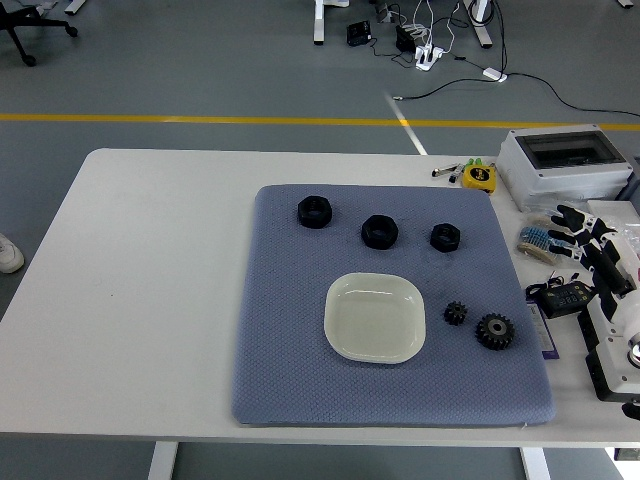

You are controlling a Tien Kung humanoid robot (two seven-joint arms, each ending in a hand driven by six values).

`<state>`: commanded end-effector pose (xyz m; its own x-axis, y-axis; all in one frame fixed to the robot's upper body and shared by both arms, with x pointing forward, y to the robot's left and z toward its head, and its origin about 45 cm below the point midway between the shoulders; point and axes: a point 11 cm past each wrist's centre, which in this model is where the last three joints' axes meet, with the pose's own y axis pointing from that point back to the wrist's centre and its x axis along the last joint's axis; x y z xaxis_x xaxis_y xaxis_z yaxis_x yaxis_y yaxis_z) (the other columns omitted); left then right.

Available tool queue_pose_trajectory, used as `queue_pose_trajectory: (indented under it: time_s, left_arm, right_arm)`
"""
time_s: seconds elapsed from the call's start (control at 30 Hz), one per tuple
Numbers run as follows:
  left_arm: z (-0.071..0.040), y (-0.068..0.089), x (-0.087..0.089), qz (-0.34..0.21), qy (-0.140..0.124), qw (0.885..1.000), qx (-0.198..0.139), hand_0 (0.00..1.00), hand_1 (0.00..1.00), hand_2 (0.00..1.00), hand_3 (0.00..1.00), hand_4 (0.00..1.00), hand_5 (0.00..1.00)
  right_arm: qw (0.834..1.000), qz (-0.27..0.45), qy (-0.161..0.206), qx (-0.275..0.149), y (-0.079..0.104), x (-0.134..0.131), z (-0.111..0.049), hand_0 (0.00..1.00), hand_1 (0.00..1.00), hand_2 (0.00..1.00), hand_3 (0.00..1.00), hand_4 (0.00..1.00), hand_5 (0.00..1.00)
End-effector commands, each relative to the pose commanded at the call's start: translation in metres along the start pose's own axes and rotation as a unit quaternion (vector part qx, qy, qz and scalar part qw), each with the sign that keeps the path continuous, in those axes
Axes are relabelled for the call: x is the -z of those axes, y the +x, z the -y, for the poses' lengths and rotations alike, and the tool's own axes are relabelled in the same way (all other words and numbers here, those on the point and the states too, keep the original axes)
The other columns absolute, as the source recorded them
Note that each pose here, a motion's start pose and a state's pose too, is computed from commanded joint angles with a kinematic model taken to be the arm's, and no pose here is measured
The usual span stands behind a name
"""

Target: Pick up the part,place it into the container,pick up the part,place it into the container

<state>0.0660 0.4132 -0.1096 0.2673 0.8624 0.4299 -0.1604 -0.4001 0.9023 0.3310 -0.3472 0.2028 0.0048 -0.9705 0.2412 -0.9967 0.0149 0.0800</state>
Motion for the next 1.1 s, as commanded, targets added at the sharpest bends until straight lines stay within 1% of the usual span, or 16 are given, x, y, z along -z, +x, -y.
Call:
queue_pose_trajectory:
  time_s: [0.07, 0.1, 0.2, 0.27, 0.3, 0.43, 0.47, 0.5, 0.53, 0.57, 0.63, 0.73, 0.8, 0.93, 1.07, 1.1]
  left_arm:
    - [0.0, 0.0, 0.0, -0.001, 0.0, 1.0, 0.0, 0.703, 0.654, 0.67, 0.58, 0.671, 0.63]
    - [0.0, 0.0, 0.0, -0.001, 0.0, 1.0, 0.0, 0.703, 0.654, 0.671, 0.58, 0.67, 0.631]
    - [0.0, 0.001, 0.0, -0.004, -0.001, 1.0, -0.002, 0.703, 0.654, 0.671, 0.58, 0.67, 0.631]
    - [0.0, 0.001, 0.0, -0.004, -0.001, 1.0, -0.003, 0.703, 0.654, 0.671, 0.58, 0.67, 0.631]
    - [0.0, 0.002, 0.0, -0.004, -0.001, 1.0, -0.003, 0.703, 0.654, 0.67, 0.579, 0.671, 0.632]
    - [0.0, 0.003, 0.001, -0.006, 0.0, 1.0, -0.006, 0.703, 0.654, 0.67, 0.579, 0.671, 0.632]
    - [0.0, 0.003, 0.002, -0.006, 0.0, 1.0, -0.006, 0.703, 0.654, 0.67, 0.579, 0.671, 0.632]
    - [0.0, 0.004, 0.002, -0.007, 0.001, 1.0, -0.007, 0.704, 0.654, 0.671, 0.58, 0.67, 0.629]
    - [0.0, 0.004, 0.002, -0.007, 0.001, 1.0, -0.007, 0.704, 0.654, 0.671, 0.58, 0.67, 0.629]
    - [0.0, 0.004, 0.003, -0.007, 0.002, 1.0, -0.007, 0.704, 0.654, 0.671, 0.58, 0.67, 0.629]
    - [0.0, 0.004, 0.004, -0.008, 0.002, 1.0, -0.008, 0.704, 0.654, 0.671, 0.58, 0.67, 0.629]
    - [0.0, 0.003, 0.006, -0.009, 0.005, 1.0, -0.008, 0.705, 0.654, 0.673, 0.58, 0.671, 0.631]
    - [0.0, 0.003, 0.007, -0.009, 0.005, 1.0, -0.008, 0.705, 0.654, 0.673, 0.58, 0.671, 0.631]
    - [0.0, 0.003, 0.008, -0.009, 0.007, 1.0, -0.007, 0.706, 0.654, 0.673, 0.579, 0.671, 0.629]
    - [0.0, 0.003, 0.008, -0.011, 0.007, 1.0, -0.007, 0.706, 0.654, 0.673, 0.579, 0.671, 0.629]
    - [0.0, 0.003, 0.008, -0.01, 0.007, 1.0, -0.008, 0.705, 0.653, 0.674, 0.578, 0.672, 0.631]
  right_arm:
    - [1.0, -0.027, 0.006, 0.008, 0.0, 0.003, 0.0, 0.731, 0.755, 0.793, 0.802, 0.998, 0.732]
    - [0.999, -0.048, 0.011, 0.013, 0.0, 0.005, -0.001, 0.737, 0.758, 0.792, 0.799, 0.998, 0.575]
    - [0.99, -0.131, 0.027, 0.049, -0.003, 0.015, -0.002, 0.737, 0.758, 0.792, 0.799, 0.998, 0.575]
    - [0.979, -0.186, 0.035, 0.077, -0.006, 0.021, -0.002, 0.737, 0.758, 0.792, 0.799, 0.998, 0.575]
    - [0.97, -0.218, 0.042, 0.095, -0.009, 0.025, -0.003, 0.718, 0.736, 0.779, 0.799, 0.998, 0.377]
    - [0.932, -0.328, 0.057, 0.146, -0.019, 0.031, -0.003, 0.718, 0.736, 0.779, 0.799, 0.998, 0.377]
    - [0.92, -0.354, 0.06, 0.156, -0.022, 0.031, -0.004, 0.718, 0.736, 0.779, 0.799, 0.998, 0.377]
    - [0.91, -0.376, 0.061, 0.164, -0.024, 0.031, -0.003, 0.693, 0.711, 0.755, 0.787, 0.998, 0.349]
    - [0.903, -0.392, 0.063, 0.166, -0.025, 0.03, -0.003, 0.693, 0.711, 0.755, 0.787, 0.998, 0.349]
    - [0.887, -0.42, 0.064, 0.18, -0.029, 0.03, -0.003, 0.693, 0.711, 0.755, 0.787, 0.998, 0.349]
    - [0.862, -0.463, 0.067, 0.197, -0.036, 0.027, -0.004, 0.693, 0.711, 0.755, 0.787, 0.998, 0.349]
    - [0.83, -0.509, 0.067, 0.218, -0.045, 0.023, -0.003, 0.691, 0.71, 0.75, 0.773, 0.998, 0.327]
    - [0.819, -0.522, 0.067, 0.227, -0.048, 0.021, -0.003, 0.691, 0.71, 0.75, 0.773, 0.998, 0.327]
    - [0.808, -0.532, 0.065, 0.245, -0.055, 0.019, -0.002, 0.685, 0.703, 0.744, 0.771, 0.998, 0.319]
    - [0.805, -0.533, 0.062, 0.253, -0.057, 0.017, 0.0, 0.685, 0.703, 0.744, 0.771, 0.998, 0.319]
    - [0.805, -0.532, 0.061, 0.254, -0.058, 0.016, 0.0, 0.677, 0.686, 0.732, 0.762, 0.998, 0.303]
